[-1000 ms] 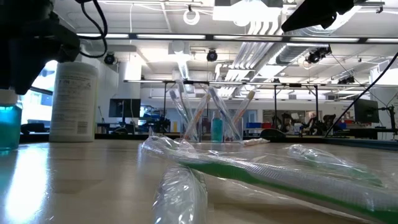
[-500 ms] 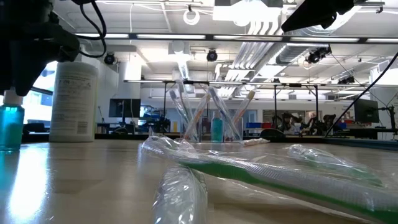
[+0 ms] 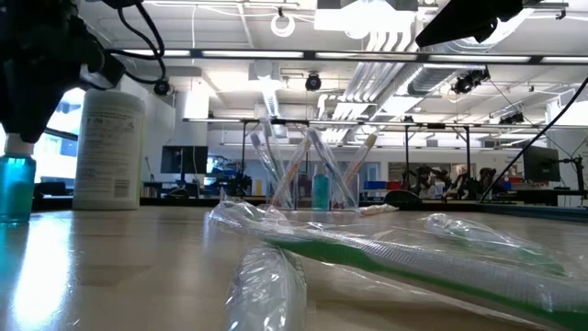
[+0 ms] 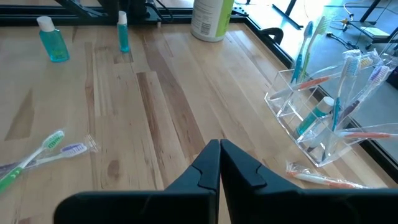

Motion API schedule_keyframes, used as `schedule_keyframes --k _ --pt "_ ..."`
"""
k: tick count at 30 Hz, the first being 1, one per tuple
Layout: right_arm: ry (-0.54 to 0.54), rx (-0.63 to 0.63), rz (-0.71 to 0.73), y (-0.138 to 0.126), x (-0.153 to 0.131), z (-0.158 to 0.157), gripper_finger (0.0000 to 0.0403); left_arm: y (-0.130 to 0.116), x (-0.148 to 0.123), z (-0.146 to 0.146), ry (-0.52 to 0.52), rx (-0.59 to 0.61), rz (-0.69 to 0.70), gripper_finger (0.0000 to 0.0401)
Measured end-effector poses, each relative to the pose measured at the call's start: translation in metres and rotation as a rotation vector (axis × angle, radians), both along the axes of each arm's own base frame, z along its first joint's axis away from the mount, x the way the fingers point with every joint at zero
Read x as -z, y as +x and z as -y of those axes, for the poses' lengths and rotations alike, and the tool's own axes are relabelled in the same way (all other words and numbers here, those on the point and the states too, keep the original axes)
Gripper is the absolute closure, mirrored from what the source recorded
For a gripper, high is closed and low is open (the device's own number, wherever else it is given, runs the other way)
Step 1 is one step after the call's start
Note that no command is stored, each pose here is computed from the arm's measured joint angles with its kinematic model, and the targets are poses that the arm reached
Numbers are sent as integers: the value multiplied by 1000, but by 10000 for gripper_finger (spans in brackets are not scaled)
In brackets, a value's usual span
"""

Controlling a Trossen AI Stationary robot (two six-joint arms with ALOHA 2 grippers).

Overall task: Pick & Place toothbrushing station
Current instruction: Put the top mouthwash into the transparent organizer

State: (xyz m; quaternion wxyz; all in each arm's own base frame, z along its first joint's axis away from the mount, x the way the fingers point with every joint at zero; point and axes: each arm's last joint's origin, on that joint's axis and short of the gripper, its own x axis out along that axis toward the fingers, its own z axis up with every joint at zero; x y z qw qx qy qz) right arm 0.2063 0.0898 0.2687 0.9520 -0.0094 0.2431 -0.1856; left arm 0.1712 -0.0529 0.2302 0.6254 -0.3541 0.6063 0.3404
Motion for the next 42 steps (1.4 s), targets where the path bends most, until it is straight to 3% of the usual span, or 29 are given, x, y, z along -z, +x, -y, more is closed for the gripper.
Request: schedule_keyframes --k 13,25,42 --pt "0 0 0 0 0 0 399 -1 0 -1 30 389 -6 187" --pt "0 0 0 0 0 0 399 -10 28 -3 7 449 -60 187" --pt "0 0 0 0 0 0 398 -2 28 -3 87 677 12 187"
